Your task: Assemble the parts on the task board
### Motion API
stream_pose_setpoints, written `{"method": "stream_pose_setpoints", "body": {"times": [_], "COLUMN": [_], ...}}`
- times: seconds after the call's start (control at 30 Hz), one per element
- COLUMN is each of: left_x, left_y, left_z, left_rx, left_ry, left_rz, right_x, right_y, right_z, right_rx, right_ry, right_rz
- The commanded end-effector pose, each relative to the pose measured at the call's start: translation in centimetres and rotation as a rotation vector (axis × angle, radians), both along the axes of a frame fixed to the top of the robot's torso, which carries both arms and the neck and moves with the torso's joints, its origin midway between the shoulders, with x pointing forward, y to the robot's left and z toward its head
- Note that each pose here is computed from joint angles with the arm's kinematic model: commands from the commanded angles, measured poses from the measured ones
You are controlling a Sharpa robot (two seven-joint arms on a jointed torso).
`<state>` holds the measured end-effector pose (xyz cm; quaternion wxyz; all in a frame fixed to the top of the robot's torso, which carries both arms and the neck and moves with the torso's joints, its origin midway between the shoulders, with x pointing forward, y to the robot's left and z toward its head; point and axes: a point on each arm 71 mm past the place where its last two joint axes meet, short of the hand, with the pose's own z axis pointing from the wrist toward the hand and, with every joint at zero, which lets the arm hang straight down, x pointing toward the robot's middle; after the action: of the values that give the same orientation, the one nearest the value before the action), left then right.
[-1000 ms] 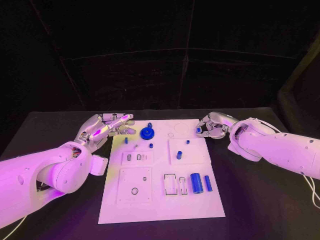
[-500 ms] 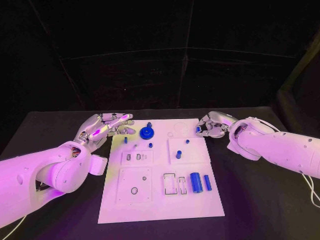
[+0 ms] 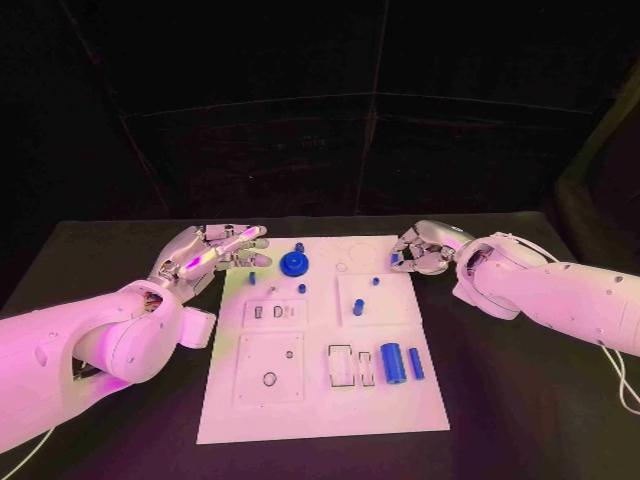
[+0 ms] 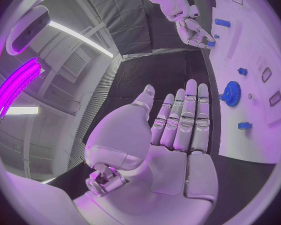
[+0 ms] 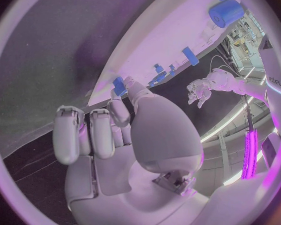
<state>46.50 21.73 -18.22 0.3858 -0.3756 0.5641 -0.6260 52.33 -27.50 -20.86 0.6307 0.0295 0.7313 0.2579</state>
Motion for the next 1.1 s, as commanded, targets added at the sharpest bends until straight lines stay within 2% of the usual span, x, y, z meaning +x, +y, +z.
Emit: {"method": "stream_pose_setpoints", "body": {"times": [0.03, 0.2, 0.3, 0.4, 0.57, 0.93, 1.1], "left_x": [-0.02, -0.04, -0.06, -0.05, 0.06, 0.22, 0.24], "left_y": [0.0, 0.0, 0.1, 0.1, 0.2, 0.2, 0.2], "left_z": [0.12, 0.14, 0.17, 0.2, 0.32, 0.73, 0.88], "left_rx": [-0.006, -0.005, -0.005, -0.007, -0.007, -0.009, -0.012], "left_ry": [-0.002, -0.003, -0.002, -0.001, -0.004, -0.014, -0.021], "left_rz": [-0.009, -0.006, -0.005, -0.002, 0.001, 0.002, 0.001], "right_x": [-0.3, -1.3, -1.9, -2.4, -3.0, -3.5, -4.1], "right_y": [0.3, 1.4, 2.7, 4.7, 8.1, 14.5, 17.3], "right_z": [0.7, 1.4, 2.4, 3.5, 4.4, 4.5, 3.5], "right_rx": [0.008, 0.033, 0.053, 0.064, 0.064, 0.011, -0.032], "right_ry": [-0.053, -0.065, -0.072, -0.078, -0.08, -0.077, -0.064], "right_rz": [-0.016, -0.007, 0.007, 0.033, 0.082, 0.182, 0.234]}}
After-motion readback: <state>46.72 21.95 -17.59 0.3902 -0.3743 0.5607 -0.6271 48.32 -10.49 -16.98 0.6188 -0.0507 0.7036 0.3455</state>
